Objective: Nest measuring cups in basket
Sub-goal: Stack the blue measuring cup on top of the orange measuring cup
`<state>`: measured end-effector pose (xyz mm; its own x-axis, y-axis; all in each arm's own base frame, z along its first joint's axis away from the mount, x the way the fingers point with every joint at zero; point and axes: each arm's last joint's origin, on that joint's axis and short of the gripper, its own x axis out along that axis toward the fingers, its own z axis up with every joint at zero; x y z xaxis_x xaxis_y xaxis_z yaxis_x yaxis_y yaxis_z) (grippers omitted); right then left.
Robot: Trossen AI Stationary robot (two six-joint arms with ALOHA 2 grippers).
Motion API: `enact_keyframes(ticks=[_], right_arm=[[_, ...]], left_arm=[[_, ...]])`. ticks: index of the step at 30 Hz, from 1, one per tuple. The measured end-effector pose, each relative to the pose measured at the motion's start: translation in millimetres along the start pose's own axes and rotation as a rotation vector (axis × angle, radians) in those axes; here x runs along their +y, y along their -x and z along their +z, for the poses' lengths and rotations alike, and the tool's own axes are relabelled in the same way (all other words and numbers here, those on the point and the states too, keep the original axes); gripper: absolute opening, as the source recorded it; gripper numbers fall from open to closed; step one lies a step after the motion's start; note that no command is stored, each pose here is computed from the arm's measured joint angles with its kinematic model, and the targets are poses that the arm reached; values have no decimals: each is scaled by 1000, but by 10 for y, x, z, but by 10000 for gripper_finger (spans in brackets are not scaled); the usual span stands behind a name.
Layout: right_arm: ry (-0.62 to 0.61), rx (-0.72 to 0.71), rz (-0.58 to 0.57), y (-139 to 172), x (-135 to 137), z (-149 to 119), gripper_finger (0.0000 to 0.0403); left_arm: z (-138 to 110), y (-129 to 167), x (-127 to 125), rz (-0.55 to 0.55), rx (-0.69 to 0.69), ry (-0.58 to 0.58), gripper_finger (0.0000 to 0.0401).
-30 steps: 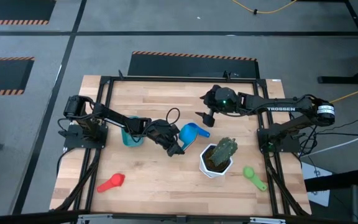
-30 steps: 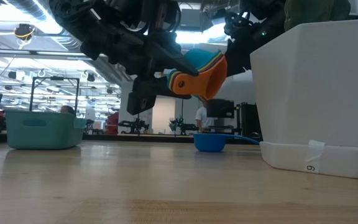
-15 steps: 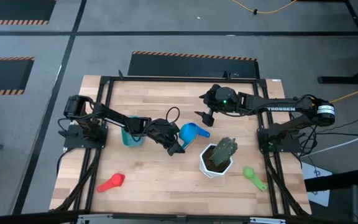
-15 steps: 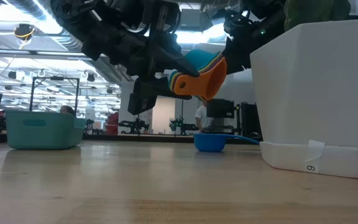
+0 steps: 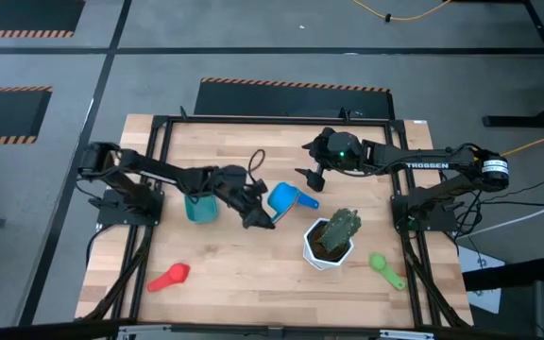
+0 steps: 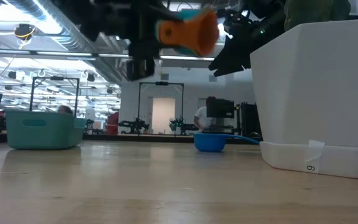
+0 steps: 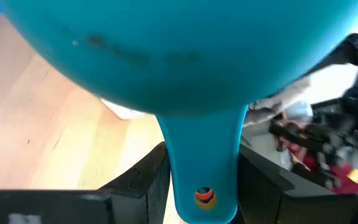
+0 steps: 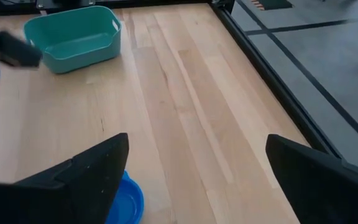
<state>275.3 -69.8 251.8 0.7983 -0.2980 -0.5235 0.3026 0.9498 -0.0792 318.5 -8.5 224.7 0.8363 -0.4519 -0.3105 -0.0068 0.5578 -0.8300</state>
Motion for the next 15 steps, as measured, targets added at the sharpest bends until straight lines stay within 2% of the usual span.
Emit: enact_keyframes(ticks=[4,9,15], right_arm=[[1,2,0,0,0,-2,383],[1,1,15,0,4,-2,383],[3,-20,185,5,52,15,383]], left_arm=[[78,291,-118,16,-10,-13,147],[73,747,-207,134,-19,19,147],[-133,1117,-284,266,45,147,147]])
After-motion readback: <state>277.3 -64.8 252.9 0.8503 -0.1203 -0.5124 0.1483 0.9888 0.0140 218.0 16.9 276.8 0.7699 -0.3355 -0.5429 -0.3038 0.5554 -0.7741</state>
